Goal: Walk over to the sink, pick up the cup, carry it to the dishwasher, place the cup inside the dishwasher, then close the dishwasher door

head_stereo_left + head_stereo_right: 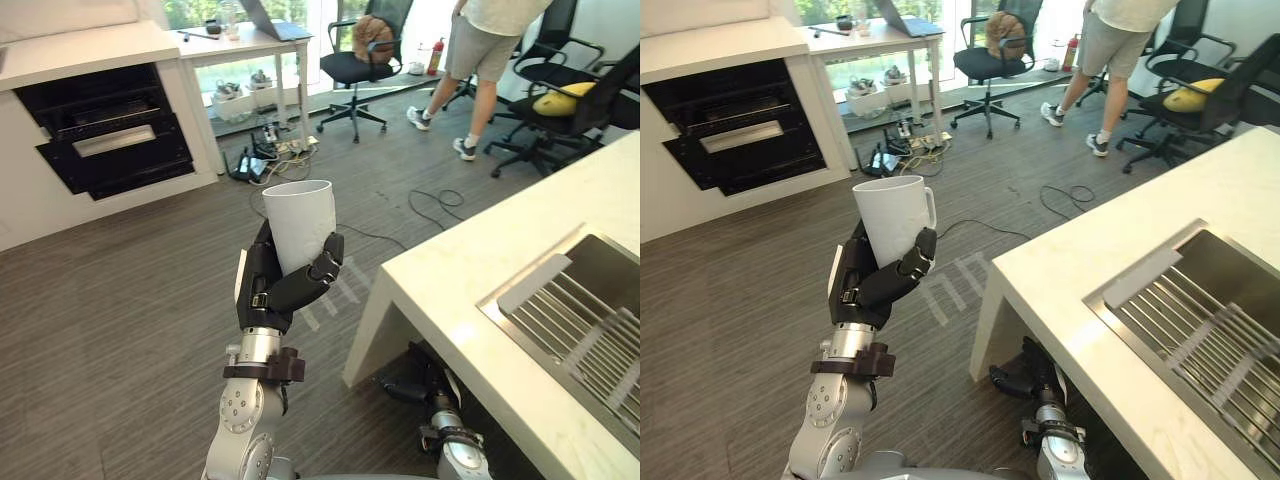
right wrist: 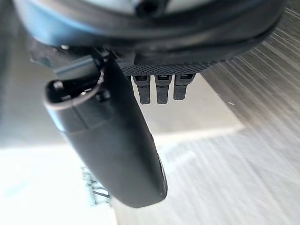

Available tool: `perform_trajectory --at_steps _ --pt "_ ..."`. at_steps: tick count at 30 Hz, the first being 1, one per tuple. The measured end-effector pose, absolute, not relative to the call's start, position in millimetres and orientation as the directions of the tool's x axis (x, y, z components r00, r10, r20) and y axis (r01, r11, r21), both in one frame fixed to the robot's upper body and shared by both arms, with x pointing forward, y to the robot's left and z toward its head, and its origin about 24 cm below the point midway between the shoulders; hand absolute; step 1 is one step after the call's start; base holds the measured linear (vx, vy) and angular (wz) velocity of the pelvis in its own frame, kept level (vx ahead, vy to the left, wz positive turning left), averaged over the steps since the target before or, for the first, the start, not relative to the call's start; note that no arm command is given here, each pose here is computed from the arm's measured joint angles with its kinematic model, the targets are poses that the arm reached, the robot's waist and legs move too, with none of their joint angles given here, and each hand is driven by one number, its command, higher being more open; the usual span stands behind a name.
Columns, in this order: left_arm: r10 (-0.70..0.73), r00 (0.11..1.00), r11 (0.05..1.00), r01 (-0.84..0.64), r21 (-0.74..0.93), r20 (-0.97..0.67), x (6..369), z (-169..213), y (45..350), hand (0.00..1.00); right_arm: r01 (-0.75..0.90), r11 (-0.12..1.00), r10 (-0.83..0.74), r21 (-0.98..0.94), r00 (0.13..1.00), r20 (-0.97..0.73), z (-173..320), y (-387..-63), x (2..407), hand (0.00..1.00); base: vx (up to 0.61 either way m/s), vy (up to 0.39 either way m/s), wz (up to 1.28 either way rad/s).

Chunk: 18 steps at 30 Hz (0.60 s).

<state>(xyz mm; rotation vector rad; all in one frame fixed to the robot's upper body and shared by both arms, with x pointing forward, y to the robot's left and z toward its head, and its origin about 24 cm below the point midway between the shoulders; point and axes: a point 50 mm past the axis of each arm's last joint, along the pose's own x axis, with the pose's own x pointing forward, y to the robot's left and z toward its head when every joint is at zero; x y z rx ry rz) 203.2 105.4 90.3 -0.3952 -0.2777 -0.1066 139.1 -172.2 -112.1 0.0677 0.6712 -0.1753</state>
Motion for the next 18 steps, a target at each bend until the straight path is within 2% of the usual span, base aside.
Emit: perform_trajectory --at_steps 3,11,18 --pt "-0.082 0.965 0.923 0.169 -0.346 0.250 211.1 80.0 100.3 0.30 0.183 0.983 -0.136 -0.003 0.721 -0.679 -123.0 -170.8 130.5 0.90 0.09 0.160 0.78" --pt "-0.142 0.967 0.927 0.205 -0.314 0.212 208.1 69.9 99.8 0.30 0.097 0.995 -0.091 -0.028 0.746 -0.660 -120.0 -165.0 143.0 0.90 0.04 0.129 0.47" --pt "-0.167 0.962 0.929 0.227 -0.292 0.216 207.6 69.5 99.8 0.30 0.013 0.999 -0.030 -0.031 0.771 -0.636 -115.2 -154.1 147.7 0.90 0.09 -0.048 0.76"
